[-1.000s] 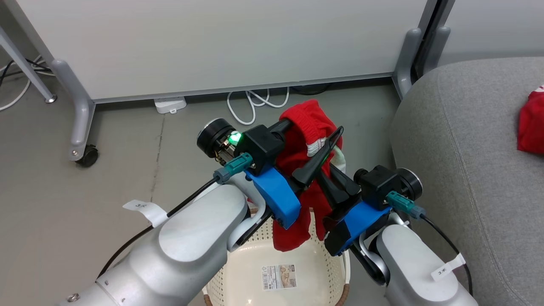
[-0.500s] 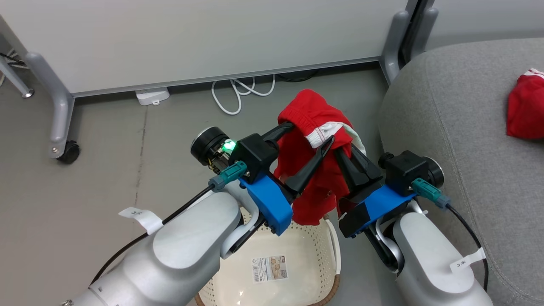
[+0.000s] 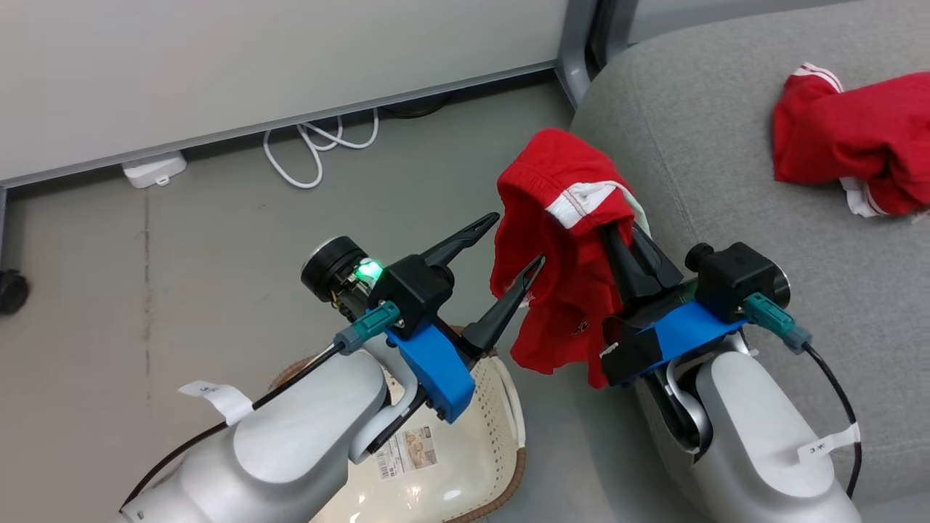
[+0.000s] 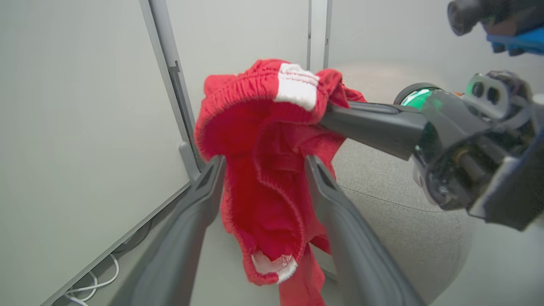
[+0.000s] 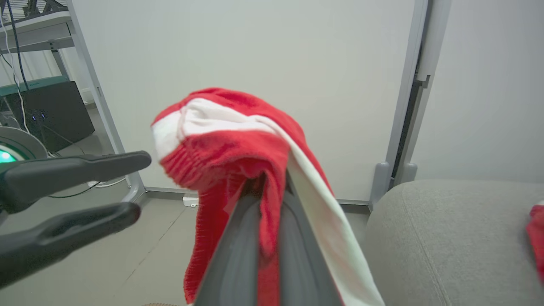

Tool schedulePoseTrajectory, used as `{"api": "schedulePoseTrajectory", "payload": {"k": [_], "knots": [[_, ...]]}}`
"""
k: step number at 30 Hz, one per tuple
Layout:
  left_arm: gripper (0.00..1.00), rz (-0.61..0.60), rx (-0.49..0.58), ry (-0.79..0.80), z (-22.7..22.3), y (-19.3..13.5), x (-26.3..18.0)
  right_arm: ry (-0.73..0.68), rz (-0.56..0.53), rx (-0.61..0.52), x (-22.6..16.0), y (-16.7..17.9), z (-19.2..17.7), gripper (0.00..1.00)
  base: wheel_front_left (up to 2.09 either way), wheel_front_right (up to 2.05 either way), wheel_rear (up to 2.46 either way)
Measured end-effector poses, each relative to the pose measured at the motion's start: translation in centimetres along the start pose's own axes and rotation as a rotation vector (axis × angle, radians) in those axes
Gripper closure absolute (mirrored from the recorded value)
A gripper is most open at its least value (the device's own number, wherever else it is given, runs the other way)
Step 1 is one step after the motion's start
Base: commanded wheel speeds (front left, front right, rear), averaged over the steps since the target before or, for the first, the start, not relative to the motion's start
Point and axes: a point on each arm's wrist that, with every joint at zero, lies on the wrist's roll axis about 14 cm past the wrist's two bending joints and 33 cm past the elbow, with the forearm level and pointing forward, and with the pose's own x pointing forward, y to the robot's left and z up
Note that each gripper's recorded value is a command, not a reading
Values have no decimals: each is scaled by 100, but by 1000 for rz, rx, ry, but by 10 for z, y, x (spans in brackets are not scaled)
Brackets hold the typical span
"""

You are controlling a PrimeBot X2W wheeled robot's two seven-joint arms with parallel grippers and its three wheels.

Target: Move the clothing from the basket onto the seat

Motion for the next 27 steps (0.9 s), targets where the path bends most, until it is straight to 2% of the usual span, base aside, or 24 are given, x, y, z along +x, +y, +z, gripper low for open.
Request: {"api": "schedulePoseTrajectory", "payload": {"k": [14, 27], "knots": [[0, -173, 4, -9, -5, -43, 32, -13, -227, -18, -49, -71, 10, 100, 0, 0, 0], [0, -280, 0, -20, -6, -77, 50, -4, -395, -56, -102, -112, 13, 100, 0, 0, 0]]}}
